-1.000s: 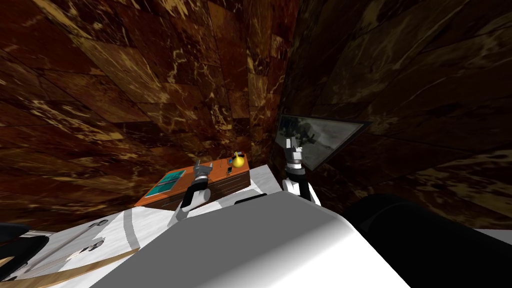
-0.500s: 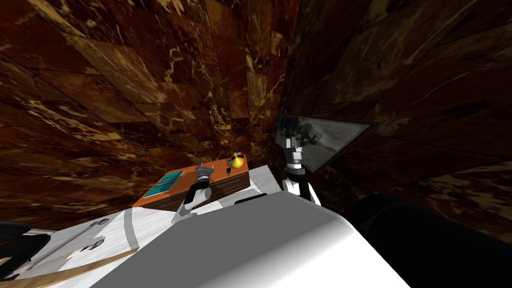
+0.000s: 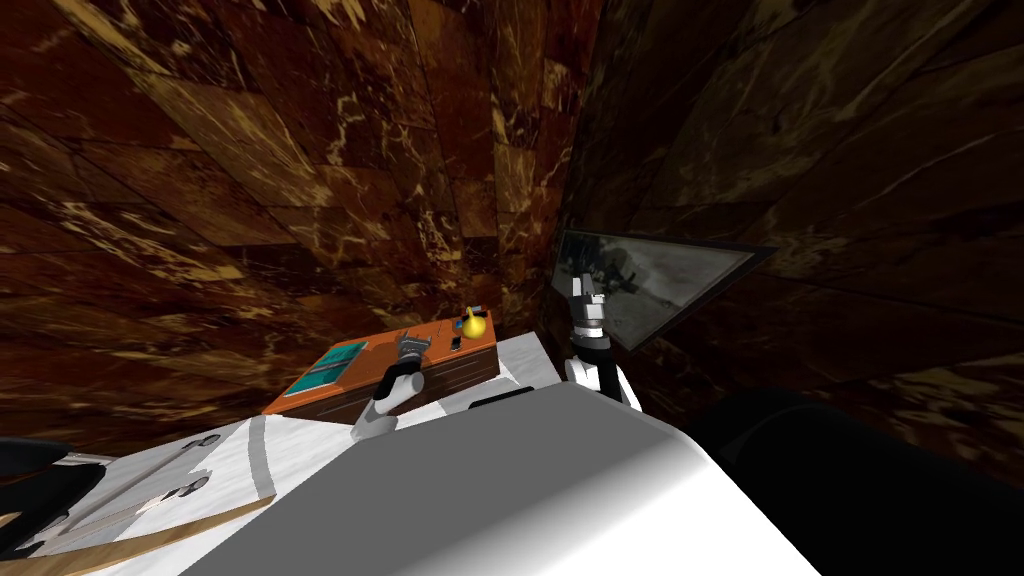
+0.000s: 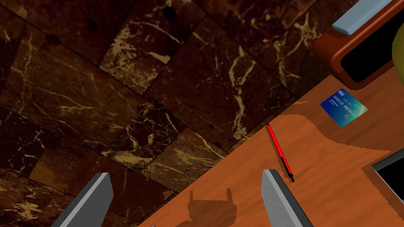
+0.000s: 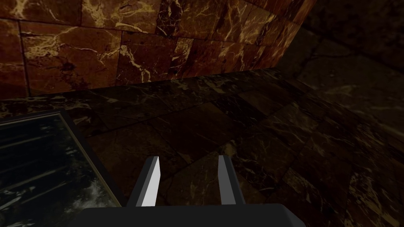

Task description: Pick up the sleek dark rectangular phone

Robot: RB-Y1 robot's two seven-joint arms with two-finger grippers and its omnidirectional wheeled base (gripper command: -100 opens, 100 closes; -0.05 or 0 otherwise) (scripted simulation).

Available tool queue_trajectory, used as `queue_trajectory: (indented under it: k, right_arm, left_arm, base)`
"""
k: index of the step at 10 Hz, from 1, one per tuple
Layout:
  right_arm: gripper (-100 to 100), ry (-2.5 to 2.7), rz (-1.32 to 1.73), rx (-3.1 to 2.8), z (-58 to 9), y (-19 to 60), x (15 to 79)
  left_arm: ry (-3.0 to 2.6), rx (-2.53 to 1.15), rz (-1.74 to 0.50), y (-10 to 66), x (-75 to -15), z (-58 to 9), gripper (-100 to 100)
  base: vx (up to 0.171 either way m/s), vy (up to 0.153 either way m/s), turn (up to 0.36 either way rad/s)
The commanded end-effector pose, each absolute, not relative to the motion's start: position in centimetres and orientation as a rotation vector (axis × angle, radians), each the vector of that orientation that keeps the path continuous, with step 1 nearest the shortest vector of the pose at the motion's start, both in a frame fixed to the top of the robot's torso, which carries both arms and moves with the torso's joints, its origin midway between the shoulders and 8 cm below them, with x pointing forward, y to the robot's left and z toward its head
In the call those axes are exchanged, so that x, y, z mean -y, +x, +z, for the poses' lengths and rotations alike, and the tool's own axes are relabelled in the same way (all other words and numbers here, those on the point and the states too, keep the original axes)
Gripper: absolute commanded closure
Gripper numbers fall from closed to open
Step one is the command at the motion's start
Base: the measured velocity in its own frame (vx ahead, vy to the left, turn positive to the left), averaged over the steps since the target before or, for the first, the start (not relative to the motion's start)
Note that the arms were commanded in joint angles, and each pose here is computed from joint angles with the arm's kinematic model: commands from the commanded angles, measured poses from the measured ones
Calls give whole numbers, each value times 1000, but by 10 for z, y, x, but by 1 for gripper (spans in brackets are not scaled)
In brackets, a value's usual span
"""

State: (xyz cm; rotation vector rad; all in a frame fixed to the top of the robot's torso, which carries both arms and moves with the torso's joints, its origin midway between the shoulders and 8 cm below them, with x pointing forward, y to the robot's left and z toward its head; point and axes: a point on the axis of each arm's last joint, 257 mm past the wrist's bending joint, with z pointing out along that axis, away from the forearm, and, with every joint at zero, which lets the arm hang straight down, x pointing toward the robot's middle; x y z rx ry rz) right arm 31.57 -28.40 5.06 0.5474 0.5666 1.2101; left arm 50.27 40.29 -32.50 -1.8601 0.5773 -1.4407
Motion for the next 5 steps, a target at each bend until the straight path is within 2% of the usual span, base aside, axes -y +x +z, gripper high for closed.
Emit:
queue_trajectory:
  k: [1, 5]
  right_arm:
    - [0, 547, 1210, -567, 51, 316, 284]
    - [0, 547, 1210, -567, 51, 316, 284]
  left_arm:
    - [-1926, -574, -1411, 501, -403, -344, -100]
    - [-2092, -532, -1365, 504, -403, -385, -100]
  base:
    - [42, -24, 17]
    - [37, -31, 30]
